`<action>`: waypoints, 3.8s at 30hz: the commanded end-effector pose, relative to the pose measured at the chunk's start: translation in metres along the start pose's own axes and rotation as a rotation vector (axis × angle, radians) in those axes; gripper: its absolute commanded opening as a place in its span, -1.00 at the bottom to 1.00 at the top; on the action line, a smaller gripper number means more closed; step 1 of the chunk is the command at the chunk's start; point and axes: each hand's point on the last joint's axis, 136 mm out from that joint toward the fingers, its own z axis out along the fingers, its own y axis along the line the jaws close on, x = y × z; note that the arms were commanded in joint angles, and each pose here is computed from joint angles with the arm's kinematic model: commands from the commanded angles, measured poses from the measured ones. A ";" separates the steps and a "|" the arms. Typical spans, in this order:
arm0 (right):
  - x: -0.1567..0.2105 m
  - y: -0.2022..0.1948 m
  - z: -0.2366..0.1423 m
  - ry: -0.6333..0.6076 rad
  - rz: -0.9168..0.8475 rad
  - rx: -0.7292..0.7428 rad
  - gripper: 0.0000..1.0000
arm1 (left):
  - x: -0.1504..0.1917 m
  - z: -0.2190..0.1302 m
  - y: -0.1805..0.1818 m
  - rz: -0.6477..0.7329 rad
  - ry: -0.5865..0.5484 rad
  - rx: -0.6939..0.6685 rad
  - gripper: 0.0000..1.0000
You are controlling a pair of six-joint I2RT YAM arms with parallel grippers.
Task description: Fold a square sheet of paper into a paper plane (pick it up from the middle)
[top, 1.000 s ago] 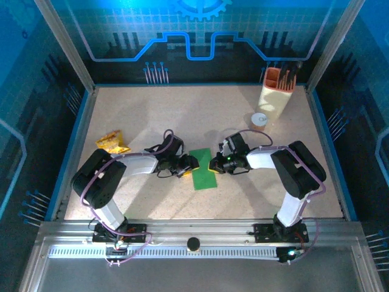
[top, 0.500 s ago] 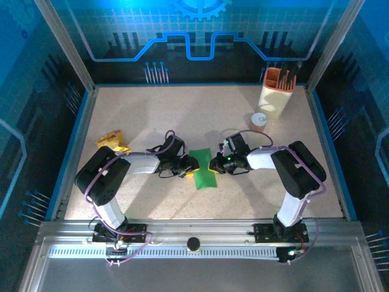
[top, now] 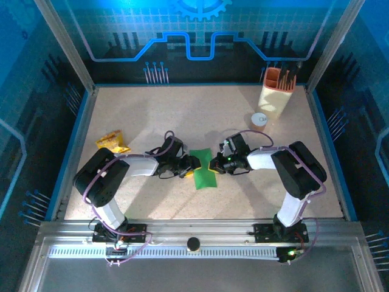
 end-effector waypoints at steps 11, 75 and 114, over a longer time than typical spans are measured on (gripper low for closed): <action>0.015 -0.033 -0.001 0.027 0.077 0.105 -0.85 | 0.002 -0.004 -0.009 0.023 -0.024 0.074 -0.04; 0.089 0.072 -0.028 -0.355 -1.296 0.258 -0.14 | 0.004 -0.025 -0.015 -0.067 0.027 0.051 -0.90; 0.089 0.079 -0.014 -0.444 -1.462 0.426 -0.95 | 0.003 -0.026 -0.005 -0.052 0.009 0.006 -0.64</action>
